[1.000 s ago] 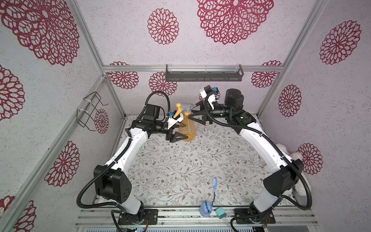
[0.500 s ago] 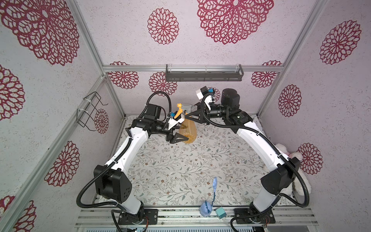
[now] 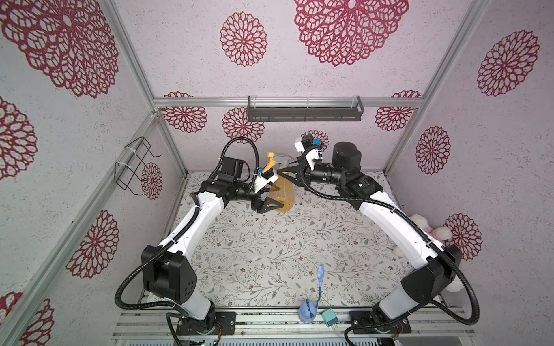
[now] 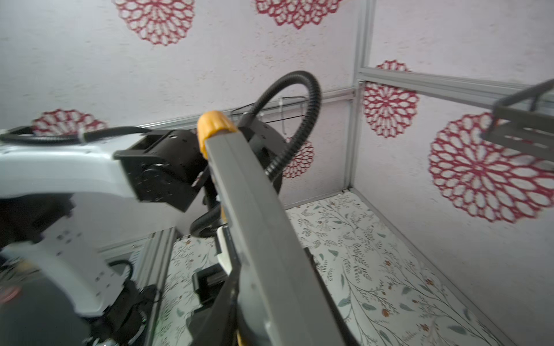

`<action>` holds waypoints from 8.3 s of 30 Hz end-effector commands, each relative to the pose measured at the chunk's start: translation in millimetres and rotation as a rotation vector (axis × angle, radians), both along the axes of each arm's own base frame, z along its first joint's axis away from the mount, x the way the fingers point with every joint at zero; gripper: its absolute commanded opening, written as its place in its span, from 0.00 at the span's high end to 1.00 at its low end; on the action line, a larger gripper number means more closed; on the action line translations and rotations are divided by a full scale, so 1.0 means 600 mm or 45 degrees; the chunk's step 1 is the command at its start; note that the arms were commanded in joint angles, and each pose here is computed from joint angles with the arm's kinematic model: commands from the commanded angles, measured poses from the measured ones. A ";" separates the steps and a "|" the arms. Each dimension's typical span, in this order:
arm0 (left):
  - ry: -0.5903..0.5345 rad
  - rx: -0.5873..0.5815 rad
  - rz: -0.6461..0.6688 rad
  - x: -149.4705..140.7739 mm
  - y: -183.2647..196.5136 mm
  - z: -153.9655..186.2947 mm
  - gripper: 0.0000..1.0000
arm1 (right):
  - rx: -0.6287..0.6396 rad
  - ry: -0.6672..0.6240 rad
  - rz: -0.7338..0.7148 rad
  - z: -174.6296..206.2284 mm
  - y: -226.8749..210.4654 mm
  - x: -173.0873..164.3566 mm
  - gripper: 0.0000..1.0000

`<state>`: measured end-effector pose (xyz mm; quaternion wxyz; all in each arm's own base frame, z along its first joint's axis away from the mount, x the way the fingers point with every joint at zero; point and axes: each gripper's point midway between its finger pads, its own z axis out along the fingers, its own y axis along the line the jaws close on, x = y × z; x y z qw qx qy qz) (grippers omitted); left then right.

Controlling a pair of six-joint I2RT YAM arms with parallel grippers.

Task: Attach spray nozzles to spray bottles
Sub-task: Screw the spray nozzle on the spray bottle, then place the spray bottle at the center of the board.

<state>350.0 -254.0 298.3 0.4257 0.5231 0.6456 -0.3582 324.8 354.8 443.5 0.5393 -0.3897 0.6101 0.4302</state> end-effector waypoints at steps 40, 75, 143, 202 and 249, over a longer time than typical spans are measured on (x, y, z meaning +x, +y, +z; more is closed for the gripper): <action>-0.038 0.012 -0.169 -0.030 -0.017 0.020 1.00 | 0.106 -0.041 0.428 0.076 -0.029 -0.063 1.00; -0.010 -0.015 -0.214 -0.057 -0.022 0.032 1.00 | 0.175 -0.028 0.548 0.085 -0.065 -0.079 0.50; -0.234 -0.298 0.126 -0.018 -0.062 0.073 0.03 | 0.259 -0.231 0.452 0.115 -0.037 -0.081 1.00; -0.134 -0.049 0.475 0.037 -0.008 0.042 0.03 | 0.154 -0.213 -0.806 0.046 -0.162 0.061 1.00; -0.081 -0.154 1.278 0.037 0.283 0.035 0.03 | 0.204 -0.264 -1.303 -0.345 -0.215 0.091 1.00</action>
